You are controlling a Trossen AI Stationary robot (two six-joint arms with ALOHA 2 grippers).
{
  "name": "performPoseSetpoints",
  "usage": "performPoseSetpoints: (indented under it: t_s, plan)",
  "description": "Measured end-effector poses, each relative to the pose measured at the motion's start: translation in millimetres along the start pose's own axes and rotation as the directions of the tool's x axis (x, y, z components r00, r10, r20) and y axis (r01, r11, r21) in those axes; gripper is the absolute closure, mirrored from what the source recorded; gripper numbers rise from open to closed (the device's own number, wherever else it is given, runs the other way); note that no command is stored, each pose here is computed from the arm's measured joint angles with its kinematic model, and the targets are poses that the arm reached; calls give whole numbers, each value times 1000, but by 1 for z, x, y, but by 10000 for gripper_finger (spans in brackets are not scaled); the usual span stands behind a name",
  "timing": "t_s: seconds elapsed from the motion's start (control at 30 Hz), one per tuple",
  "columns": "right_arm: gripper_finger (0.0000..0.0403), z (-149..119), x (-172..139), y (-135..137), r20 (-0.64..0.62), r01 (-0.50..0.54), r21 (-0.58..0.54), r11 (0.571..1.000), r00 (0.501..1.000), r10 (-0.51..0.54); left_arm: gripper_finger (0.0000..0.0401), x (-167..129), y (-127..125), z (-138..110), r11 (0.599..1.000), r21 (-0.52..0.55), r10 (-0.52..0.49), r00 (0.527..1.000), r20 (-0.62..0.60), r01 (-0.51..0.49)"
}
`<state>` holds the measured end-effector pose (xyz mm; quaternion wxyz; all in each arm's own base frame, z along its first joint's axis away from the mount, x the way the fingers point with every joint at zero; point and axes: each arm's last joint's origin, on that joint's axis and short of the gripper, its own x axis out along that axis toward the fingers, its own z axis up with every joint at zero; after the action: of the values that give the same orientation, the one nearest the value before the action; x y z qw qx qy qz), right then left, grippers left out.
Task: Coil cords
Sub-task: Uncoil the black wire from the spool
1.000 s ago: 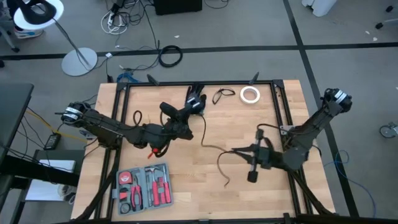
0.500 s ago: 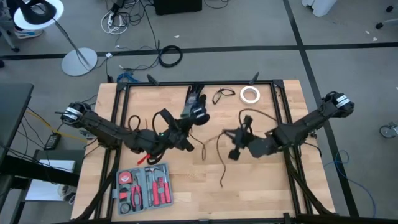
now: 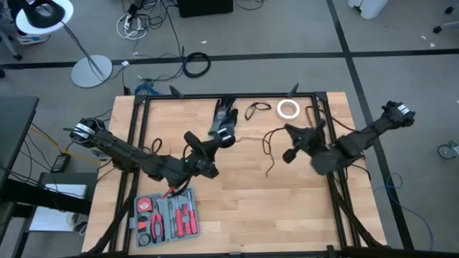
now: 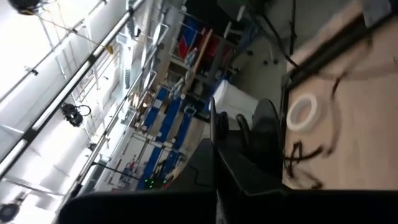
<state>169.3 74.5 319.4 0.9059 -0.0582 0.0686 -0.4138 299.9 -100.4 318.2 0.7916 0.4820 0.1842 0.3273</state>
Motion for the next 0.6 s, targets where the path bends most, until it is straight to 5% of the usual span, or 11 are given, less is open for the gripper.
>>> performPoseSetpoints:
  t_s: [0.2,0.4,0.6]
  plan:
    - [398,29,-33,6,90,-169,0,986,982,168,401,12,-3,-11,996,87,22,993,-113,-12]
    - [398,46,-61,20,197,-439,17,898,882,427,401,31,2,-23,993,109,55,982,-181,-36]
    - [398,42,-73,34,223,-545,16,838,819,528,401,45,9,-30,990,125,87,972,-217,-61]
